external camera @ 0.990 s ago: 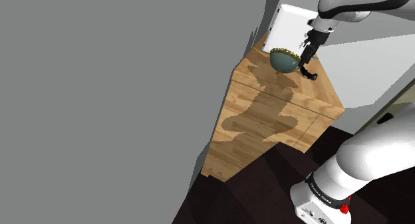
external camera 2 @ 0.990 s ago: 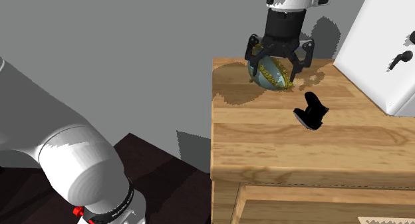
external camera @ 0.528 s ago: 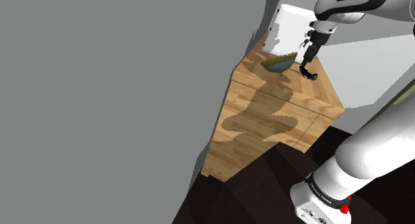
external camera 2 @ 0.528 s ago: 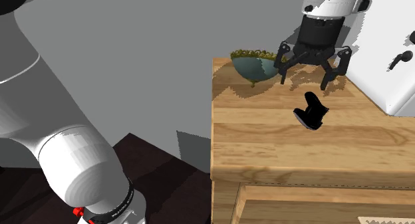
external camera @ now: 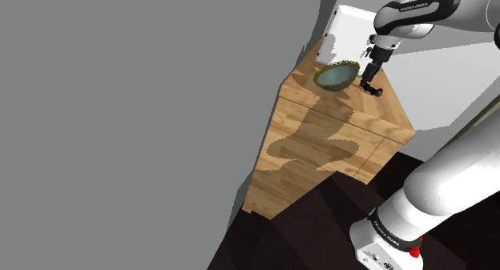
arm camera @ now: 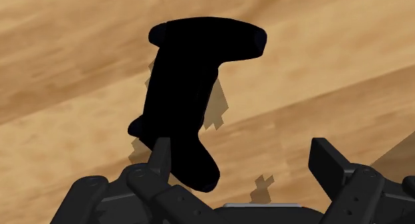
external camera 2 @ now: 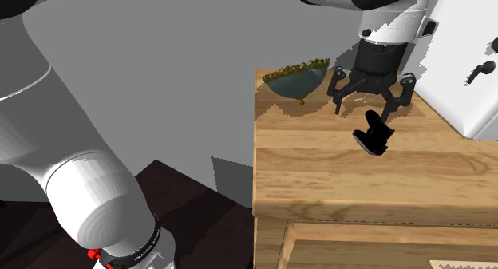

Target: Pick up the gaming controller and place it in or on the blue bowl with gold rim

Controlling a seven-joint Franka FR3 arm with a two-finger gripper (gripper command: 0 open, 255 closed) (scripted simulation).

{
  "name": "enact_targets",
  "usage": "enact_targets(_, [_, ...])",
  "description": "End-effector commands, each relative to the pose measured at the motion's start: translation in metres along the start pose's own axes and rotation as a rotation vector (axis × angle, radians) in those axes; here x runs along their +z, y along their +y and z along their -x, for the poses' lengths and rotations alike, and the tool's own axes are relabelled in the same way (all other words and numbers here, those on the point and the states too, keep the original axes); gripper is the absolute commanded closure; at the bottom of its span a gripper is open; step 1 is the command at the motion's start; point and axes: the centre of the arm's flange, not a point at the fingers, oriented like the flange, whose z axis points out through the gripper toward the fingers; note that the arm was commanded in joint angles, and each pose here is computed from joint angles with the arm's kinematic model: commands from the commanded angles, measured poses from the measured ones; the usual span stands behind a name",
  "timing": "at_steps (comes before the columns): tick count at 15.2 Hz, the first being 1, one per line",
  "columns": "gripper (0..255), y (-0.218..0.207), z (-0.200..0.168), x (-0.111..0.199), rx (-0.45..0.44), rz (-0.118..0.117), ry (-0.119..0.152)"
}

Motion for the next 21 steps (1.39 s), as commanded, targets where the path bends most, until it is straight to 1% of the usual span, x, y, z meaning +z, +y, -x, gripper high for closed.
enact_targets(1, [0, 0.000, 0.000, 0.001, 0.000, 0.000, 0.000])
enact_targets(5, [0, 0.000, 0.000, 0.001, 0.000, 0.000, 0.000])
enact_targets(6, [255, 0.000, 0.000, 0.001, 0.000, 0.000, 0.000])
enact_targets(15, [255, -0.001, 0.000, 0.002, 0.000, 0.000, 0.000])
enact_targets(16, [0, -0.001, 0.000, 0.002, 0.000, 0.000, 0.000])
enact_targets(21, [0, -0.018, 0.084, -0.024, 0.143, 0.167, 0.190])
